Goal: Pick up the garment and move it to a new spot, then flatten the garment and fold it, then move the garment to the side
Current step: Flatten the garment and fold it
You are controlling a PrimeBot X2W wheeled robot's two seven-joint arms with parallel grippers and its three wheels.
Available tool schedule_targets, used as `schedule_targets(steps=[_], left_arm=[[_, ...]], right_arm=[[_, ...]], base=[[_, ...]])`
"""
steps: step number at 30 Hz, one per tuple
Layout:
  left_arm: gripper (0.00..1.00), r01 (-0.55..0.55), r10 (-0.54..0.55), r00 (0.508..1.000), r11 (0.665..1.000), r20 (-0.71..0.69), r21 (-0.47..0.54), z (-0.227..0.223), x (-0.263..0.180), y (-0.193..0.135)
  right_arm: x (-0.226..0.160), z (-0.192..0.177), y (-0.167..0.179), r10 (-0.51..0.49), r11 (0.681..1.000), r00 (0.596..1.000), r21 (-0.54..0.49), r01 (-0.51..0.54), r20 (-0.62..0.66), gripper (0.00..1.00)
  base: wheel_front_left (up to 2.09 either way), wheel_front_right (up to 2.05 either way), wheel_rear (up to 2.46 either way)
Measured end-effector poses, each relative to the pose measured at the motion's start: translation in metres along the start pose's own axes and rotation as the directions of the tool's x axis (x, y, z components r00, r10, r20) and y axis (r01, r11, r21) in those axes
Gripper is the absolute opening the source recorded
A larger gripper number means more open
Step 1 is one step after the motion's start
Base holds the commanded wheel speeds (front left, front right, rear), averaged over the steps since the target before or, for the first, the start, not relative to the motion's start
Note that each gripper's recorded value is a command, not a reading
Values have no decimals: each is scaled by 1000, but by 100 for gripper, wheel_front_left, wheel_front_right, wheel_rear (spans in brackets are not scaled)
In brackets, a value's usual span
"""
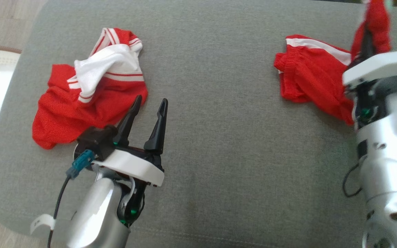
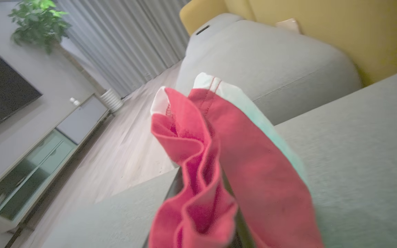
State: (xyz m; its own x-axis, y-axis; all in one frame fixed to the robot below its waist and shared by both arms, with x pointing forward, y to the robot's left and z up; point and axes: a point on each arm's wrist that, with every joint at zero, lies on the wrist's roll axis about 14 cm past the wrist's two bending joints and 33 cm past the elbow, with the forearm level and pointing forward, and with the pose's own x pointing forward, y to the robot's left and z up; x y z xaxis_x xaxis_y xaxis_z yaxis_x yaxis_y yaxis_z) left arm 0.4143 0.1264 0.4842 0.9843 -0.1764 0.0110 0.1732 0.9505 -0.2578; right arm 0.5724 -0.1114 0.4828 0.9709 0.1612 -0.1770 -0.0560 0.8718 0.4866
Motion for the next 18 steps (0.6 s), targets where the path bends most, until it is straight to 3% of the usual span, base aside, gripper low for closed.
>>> schedule_targets(steps=[4, 15, 16, 17, 18], left_arm=[[100, -19, 19, 1000, 1000, 5, 5, 2, -4, 6], [100, -74, 74, 997, 997, -7, 14, 0, -13, 23], [100, -76, 76, 997, 997, -8, 13, 0, -13, 24], [100, -78, 78, 997, 997, -9, 11, -1, -14, 24], [100, -78, 78, 997, 997, -9, 10, -1, -14, 24]], right_arm=[[-6, -31, 24, 78, 997, 994, 1, -78, -70, 0], [-8, -91, 54, 167, 985, 960, -12, -174, -223, 0], [-10, -97, 54, 167, 984, 955, -22, -178, -244, 15], [-11, -103, 54, 168, 983, 950, -29, -182, -262, 100], [-13, -108, 55, 171, 981, 945, -38, -189, -278, 100]], base=[[0, 0, 0], [0, 0, 0], [0, 0, 0], [0, 0, 0], [0, 0, 0]])
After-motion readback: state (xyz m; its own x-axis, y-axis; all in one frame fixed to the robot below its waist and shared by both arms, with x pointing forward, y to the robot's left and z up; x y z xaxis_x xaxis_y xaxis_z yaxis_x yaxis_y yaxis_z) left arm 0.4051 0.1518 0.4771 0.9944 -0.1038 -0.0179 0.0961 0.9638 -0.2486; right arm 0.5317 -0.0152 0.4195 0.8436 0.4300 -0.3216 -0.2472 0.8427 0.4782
